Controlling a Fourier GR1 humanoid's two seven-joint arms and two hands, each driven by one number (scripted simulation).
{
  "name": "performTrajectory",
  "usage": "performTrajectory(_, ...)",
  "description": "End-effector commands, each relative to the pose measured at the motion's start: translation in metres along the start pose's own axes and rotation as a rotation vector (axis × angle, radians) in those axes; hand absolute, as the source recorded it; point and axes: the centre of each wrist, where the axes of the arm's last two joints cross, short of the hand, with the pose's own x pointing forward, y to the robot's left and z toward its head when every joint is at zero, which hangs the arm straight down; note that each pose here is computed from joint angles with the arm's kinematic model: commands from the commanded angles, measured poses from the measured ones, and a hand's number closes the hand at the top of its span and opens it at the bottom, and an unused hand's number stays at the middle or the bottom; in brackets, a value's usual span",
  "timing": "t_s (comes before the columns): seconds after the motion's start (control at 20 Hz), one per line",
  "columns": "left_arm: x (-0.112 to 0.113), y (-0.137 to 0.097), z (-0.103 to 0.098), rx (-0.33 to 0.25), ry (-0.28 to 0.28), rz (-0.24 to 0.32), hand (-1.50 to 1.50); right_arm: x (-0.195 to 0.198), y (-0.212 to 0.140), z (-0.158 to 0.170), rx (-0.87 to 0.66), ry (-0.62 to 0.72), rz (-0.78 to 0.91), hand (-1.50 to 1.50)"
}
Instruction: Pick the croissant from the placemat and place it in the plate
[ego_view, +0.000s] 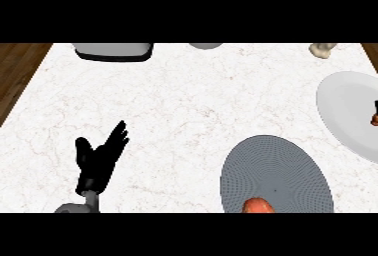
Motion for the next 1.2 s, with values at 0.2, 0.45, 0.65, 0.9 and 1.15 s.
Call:
performTrajectory(0.2, 0.005, -0.005, -0.004, -0.026, -0.021, -0.002, 0.00, -0.011, 0.010, 0.005, 0.278, 0.173, 0.198, -1.50)
performTrajectory(0.45, 0.015, -0.003, -0.007, -0.030, -0.018, -0.017, 0.00, -0.007, 0.015, 0.000, 0.307, 0.129, 0.044, -1.50)
performTrajectory(0.65, 0.005, 0.002, 0.000, -0.011, -0.009, 0.001, 0.00, -0.003, 0.014, -0.007, 0.247, 0.051, -0.149, -1.50)
performTrajectory(0.9, 0.010, 0.004, -0.002, -0.006, -0.036, -0.011, 0.00, -0.006, 0.008, -0.006, 0.140, 0.094, -0.296, -1.50)
performTrajectory(1.15, 0.001, 0.001, -0.003, -0.001, -0.005, 0.012, 0.00, -0.021, -0.042, 0.001, 0.174, 0.141, -0.399, -1.50)
